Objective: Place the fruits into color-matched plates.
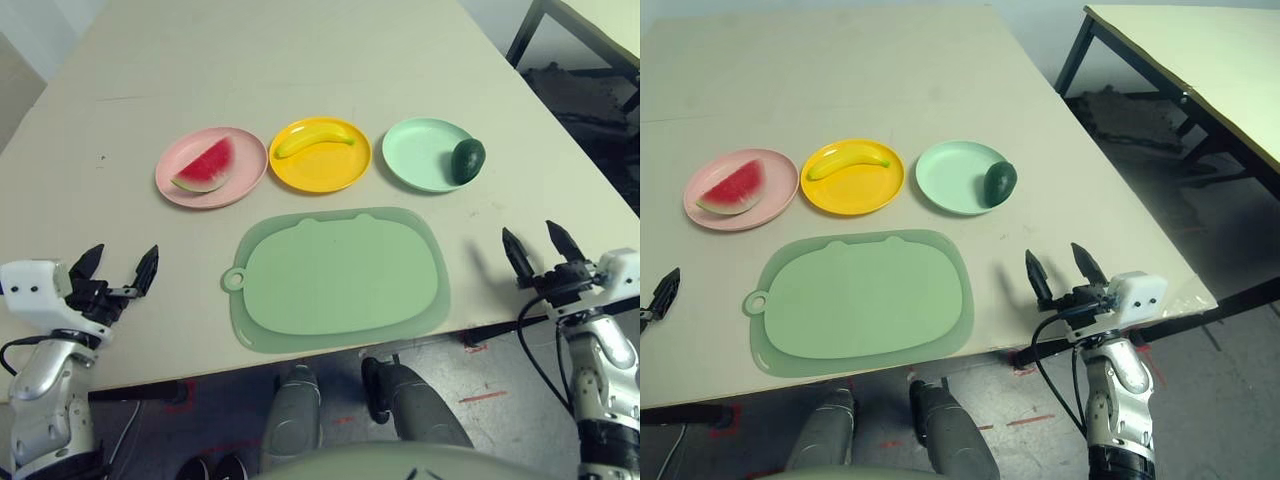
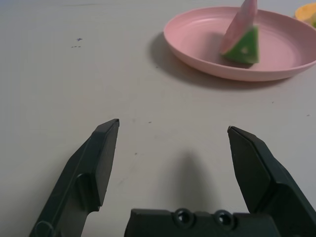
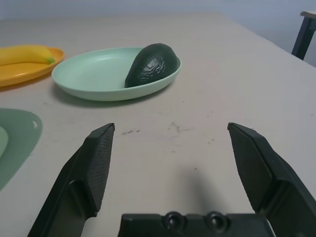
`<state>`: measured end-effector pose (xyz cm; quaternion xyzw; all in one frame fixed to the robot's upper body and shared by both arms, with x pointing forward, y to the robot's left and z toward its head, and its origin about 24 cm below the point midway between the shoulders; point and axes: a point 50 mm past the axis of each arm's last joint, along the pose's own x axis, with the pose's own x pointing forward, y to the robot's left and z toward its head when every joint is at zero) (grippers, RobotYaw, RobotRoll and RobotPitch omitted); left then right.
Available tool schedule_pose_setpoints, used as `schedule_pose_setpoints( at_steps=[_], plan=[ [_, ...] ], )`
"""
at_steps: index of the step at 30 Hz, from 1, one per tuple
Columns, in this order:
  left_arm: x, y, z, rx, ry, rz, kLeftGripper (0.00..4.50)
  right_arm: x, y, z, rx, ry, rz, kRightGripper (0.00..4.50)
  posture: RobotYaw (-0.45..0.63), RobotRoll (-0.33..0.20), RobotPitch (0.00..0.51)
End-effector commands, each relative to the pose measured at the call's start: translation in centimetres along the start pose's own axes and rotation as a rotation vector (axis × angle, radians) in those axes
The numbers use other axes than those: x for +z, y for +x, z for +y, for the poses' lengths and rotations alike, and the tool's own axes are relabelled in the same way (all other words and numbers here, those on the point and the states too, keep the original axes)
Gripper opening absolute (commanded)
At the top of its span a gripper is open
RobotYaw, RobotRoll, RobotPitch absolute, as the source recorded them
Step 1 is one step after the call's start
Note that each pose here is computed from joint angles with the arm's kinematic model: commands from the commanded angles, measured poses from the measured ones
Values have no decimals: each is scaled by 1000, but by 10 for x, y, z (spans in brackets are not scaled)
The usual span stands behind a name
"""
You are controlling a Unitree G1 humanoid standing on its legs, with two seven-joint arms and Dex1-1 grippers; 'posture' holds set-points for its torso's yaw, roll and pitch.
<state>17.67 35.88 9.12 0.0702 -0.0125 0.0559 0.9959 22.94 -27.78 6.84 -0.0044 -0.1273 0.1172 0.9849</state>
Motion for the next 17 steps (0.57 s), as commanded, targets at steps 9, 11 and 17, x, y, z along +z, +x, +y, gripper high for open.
schedule_pose_setpoints(
  at_steps=[9, 11, 17],
  plan=[
    [-10, 4, -18, 0, -36, -4, 4484, -6, 6, 17, 44, 38, -13, 4500, 107, 0, 202],
    [-11, 3, -18, 15, -56, -12, 4484, -7, 8, 20, 48, 41, -13, 4500, 105, 0, 199],
    [-6, 8, -11, 42, -60, -36, 4484, -7, 11, 27, 38, 57, -26, 4500, 99, 0, 195]
  ],
)
